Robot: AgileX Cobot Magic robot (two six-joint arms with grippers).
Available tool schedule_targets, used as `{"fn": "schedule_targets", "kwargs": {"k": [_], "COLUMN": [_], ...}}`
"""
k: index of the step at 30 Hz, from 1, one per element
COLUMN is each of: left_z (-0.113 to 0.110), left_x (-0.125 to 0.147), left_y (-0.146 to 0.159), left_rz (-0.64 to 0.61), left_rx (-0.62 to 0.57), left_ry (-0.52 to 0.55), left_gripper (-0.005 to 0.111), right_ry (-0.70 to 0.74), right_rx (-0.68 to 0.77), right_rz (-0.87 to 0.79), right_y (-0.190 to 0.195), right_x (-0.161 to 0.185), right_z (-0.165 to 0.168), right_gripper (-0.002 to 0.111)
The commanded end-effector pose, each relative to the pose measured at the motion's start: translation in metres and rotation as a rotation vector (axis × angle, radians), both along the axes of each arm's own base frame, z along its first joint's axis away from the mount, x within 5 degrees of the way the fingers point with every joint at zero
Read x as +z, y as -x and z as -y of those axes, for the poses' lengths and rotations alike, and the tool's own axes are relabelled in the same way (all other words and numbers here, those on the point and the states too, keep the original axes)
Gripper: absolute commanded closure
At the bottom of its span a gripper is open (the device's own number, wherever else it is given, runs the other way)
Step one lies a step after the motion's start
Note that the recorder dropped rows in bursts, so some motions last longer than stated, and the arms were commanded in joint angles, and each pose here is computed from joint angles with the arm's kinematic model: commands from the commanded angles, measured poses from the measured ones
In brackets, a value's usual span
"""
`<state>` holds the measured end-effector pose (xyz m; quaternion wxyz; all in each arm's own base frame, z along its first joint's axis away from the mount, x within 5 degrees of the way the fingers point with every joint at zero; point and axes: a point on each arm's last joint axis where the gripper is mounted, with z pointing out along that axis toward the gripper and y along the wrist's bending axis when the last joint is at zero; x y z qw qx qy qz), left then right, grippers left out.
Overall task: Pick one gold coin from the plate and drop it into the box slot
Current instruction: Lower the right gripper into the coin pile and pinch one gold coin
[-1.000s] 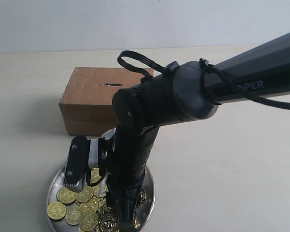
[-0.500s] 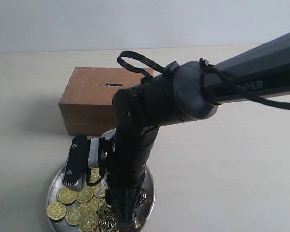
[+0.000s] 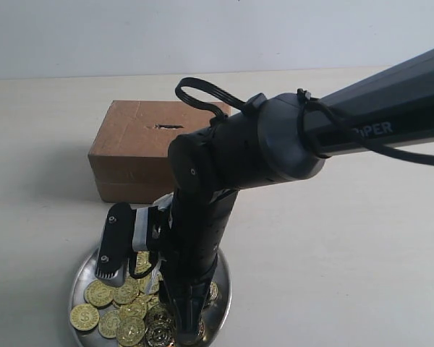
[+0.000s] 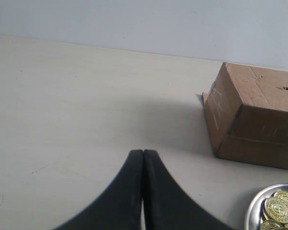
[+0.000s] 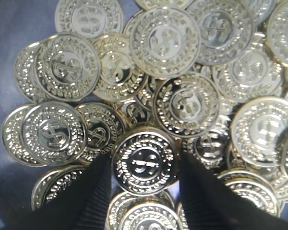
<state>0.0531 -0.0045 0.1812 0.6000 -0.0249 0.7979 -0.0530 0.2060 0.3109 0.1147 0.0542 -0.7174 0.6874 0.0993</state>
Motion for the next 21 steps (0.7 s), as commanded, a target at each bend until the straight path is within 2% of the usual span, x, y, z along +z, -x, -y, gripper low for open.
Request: {"fn": "schedule_targets", "kwargs": {"k": [1, 11, 16, 21], "left_z": [0.0001, 0.0001, 0.0001, 0.0001], "left_x": [-0.0003, -0.0003, -0.0003, -0.0003], "left_y": [0.0002, 0.0002, 0.0002, 0.0002], "left_rz": [0.007, 0.007, 0.007, 0.007], "left_rx": [-0.004, -0.004, -0.004, -0.004], "left_ry": [-0.003, -0.003, -0.003, -0.003], "left_gripper": [0.107, 0.107, 0.107, 0.107], "right_ry": [-0.015, -0.015, -0.010, -0.008], "right_rx": [0.000, 0.000, 0.001, 0.002], "right_rz": [0.021, 0.021, 0.015, 0.014], "right_y": [-0.0019, -0.0019, -0.0013, -0.0012], "right_x": [0.0009, 0.0009, 0.0008, 0.0008], "right_z": [-0.0023, -0.0023, -0.0018, -0.0017], "right_gripper": [0.057, 0.056, 0.066, 0.071]}}
